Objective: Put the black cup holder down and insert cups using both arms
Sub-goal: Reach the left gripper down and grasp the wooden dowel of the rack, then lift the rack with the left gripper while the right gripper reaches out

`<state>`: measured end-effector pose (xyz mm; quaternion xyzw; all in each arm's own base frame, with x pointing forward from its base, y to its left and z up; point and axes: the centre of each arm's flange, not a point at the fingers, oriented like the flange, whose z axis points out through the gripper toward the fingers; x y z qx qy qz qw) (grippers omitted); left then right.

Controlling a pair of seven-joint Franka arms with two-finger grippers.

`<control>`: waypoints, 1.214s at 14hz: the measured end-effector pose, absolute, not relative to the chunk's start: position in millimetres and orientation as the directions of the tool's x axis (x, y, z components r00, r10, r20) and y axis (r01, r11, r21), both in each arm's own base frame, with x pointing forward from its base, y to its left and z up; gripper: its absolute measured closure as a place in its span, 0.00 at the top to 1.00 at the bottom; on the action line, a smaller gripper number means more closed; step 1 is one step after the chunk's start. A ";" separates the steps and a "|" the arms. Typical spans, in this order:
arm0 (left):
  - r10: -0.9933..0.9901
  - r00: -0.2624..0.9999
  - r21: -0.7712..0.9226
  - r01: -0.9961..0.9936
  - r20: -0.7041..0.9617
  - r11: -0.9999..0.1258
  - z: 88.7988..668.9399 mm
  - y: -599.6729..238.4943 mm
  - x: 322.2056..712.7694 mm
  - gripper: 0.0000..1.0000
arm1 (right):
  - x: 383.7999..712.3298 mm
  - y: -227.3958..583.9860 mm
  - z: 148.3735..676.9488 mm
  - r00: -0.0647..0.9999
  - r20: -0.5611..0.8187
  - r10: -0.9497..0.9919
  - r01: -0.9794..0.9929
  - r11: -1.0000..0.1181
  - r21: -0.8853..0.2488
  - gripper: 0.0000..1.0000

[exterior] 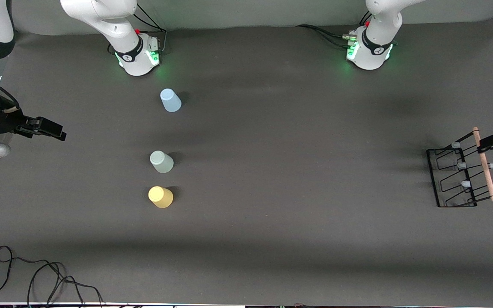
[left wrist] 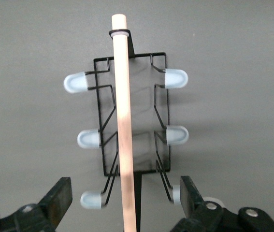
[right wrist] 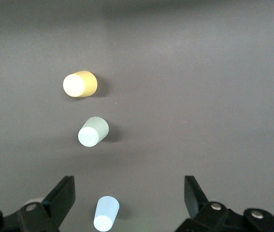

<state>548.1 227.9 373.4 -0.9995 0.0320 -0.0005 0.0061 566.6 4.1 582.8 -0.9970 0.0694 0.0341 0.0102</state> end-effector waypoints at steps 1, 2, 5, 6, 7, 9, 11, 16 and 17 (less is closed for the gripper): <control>-0.066 0.998 -0.009 -0.066 -0.007 -0.998 361.1 227.8 550.6 0.99 | 566.6 3.8 582.8 0.988 -0.070 -0.138 -0.139 -0.990 -0.016 1.00; -0.067 0.998 -0.004 -0.067 -0.016 -0.998 350.8 227.4 552.1 0.99 | 566.6 3.7 582.8 0.988 -0.070 -0.137 -0.139 -0.990 -0.016 1.00; -0.072 0.997 0.005 -0.072 -0.035 -0.997 336.2 225.4 553.7 0.97 | 566.6 3.7 582.8 0.988 -0.070 -0.137 -0.138 -0.990 -0.016 1.00; -0.074 0.997 0.006 -0.074 -0.035 -0.997 335.7 224.0 554.5 0.94 | 566.6 3.7 582.8 0.988 -0.070 -0.137 -0.138 -0.990 -0.016 1.00; -0.077 0.996 0.005 -0.077 -0.033 -0.997 336.5 222.8 555.5 0.94 | 566.6 3.7 582.8 0.988 -0.070 -0.136 -0.138 -0.990 -0.016 1.00; -0.078 0.997 0.002 -0.078 -0.026 -0.997 340.6 223.2 558.1 0.77 | 566.7 3.7 582.8 0.988 -0.070 -0.136 -0.138 -0.990 -0.016 1.00; -0.088 0.996 -0.001 -0.088 -0.020 -0.996 343.6 224.5 559.5 0.55 | 566.7 3.7 582.8 0.988 -0.070 -0.136 -0.138 -0.990 -0.016 1.00; -0.093 0.996 -0.004 -0.093 -0.018 -0.996 345.6 231.0 558.1 0.15 | 566.7 3.7 582.7 0.988 -0.070 -0.136 -0.137 -0.990 -0.016 1.00; -0.094 0.995 -0.002 -0.094 -0.020 -0.996 346.2 231.2 558.2 0.15 | 566.6 3.7 582.6 0.988 -0.070 -0.136 -0.137 -0.990 -0.016 1.00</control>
